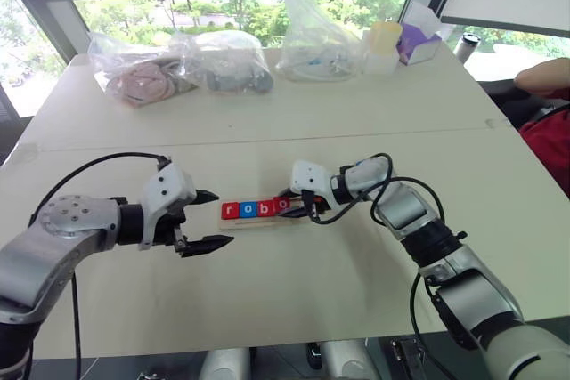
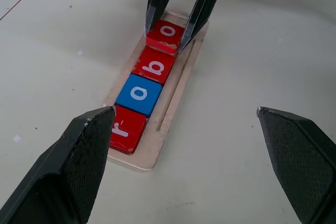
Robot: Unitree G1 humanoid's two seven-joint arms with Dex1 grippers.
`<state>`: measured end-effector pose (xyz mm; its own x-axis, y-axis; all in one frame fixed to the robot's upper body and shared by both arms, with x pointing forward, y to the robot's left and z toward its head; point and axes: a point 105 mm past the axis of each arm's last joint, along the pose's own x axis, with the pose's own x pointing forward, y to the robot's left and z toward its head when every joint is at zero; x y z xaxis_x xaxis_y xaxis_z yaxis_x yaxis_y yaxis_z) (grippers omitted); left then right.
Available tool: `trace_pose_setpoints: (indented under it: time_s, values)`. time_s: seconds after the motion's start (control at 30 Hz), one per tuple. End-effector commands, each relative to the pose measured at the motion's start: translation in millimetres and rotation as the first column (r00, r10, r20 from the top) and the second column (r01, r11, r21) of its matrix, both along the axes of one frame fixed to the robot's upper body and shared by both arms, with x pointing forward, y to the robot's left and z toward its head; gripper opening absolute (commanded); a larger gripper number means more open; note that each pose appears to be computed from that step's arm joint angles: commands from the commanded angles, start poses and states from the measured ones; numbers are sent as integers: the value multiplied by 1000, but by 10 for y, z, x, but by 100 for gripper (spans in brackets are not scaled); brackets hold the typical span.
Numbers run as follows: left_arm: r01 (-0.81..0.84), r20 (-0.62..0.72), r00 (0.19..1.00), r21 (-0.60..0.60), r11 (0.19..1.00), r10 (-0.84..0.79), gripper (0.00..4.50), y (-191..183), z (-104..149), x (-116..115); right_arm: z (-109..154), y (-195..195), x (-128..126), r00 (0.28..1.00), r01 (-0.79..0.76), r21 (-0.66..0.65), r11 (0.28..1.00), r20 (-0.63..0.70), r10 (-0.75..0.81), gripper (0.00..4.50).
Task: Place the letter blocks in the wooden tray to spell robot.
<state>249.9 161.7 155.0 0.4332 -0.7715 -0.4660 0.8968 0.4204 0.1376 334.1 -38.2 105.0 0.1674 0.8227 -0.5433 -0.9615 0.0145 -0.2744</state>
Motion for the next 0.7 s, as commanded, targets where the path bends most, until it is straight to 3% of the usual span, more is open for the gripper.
trace_pose_setpoints:
  time_s: [0.03, 0.4, 0.6, 0.63, 0.7]
  values:
    - [18, 32, 999, -7, 1000, -17, 450, -44, 68, 5, 113, 48, 11, 998, -33, 7, 999, 49, 33, 116]
    - [19, 34, 999, -14, 1000, -18, 450, -45, 47, 40, 73, 53, -7, 998, -45, -3, 999, 41, 45, 116]
    - [16, 36, 999, -17, 1000, -16, 450, -45, 35, 39, 97, 45, 38, 997, -24, -3, 1000, 74, 24, 412]
    - [16, 36, 999, -17, 1000, -15, 450, -42, 30, 38, 112, 46, 52, 997, -19, 2, 1000, 77, 19, 447]
    - [15, 36, 999, -18, 1000, -14, 450, -39, 24, 38, 143, 46, 73, 996, -15, 7, 1000, 89, 14, 447]
